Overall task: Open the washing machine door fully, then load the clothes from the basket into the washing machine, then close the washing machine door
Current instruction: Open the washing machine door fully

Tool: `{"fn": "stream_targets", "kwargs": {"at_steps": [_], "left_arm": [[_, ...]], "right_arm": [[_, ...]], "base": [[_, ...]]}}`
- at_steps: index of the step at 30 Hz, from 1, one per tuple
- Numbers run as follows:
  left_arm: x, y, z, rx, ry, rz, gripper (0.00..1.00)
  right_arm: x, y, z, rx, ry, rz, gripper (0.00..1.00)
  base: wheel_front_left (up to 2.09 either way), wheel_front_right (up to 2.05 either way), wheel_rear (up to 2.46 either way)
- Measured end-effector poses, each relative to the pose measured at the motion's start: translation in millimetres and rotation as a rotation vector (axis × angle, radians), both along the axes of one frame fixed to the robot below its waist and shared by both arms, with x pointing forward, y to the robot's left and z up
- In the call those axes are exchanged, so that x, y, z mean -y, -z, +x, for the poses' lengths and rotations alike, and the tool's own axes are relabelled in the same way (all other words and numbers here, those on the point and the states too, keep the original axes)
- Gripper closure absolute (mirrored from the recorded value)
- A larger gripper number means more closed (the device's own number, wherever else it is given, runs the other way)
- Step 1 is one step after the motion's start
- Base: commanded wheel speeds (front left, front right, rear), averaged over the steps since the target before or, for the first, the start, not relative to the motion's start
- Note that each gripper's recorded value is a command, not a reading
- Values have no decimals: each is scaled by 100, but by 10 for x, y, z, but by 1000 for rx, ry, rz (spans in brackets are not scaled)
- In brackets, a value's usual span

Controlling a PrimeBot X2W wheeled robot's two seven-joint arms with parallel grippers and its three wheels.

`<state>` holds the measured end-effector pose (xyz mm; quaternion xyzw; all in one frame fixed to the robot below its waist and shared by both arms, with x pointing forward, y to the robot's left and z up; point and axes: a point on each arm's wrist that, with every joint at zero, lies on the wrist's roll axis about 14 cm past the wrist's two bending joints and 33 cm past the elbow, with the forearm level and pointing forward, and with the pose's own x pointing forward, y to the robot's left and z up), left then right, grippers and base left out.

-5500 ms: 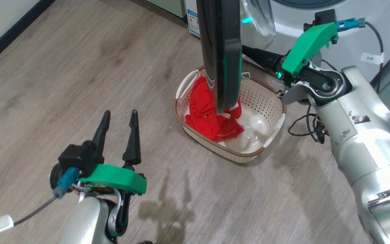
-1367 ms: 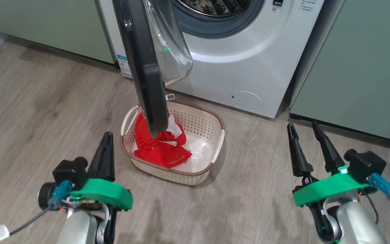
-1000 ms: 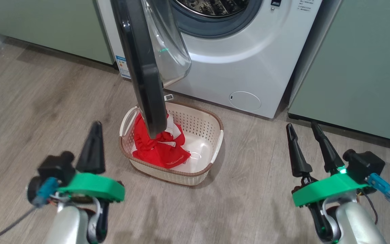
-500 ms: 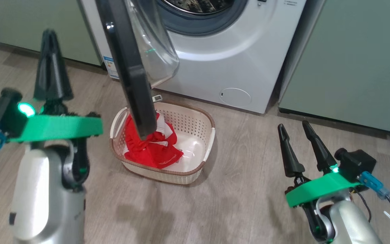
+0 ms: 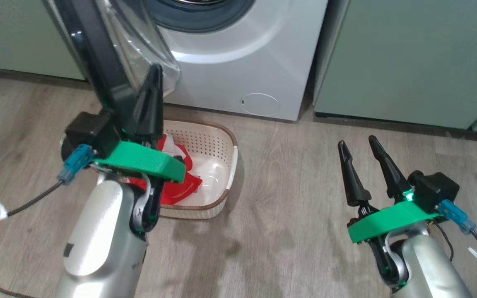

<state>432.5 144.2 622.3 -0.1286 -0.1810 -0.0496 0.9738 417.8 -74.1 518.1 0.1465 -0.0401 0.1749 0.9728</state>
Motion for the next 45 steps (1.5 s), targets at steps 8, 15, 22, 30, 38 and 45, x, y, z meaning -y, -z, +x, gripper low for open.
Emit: {"fn": "stream_targets", "kwargs": {"at_steps": [8,15,22,30,38,45], "left_arm": [[103,667,130,-196,27,0,100],[-24,970,130,-290,-19,12,100],[-198,1029,97,-311,-68,1,100],[-431,1035,-19,-316,-129,-8,100],[-867,1056,-178,-325,-252,-31,100],[-1285,1142,-272,-347,-371,-35,100]], "right_arm": [[133,117,17,-31,37,-3,0],[117,154,42,-40,33,-3,0],[36,166,56,-43,11,-2,0],[-179,186,86,-45,-48,-7,0],[-508,262,110,-63,-140,-5,0],[-719,283,242,-51,-198,-16,0]], "base": [[0,0,0],[0,0,0],[0,0,0],[0,0,0],[0,0,0],[0,0,0]]}}
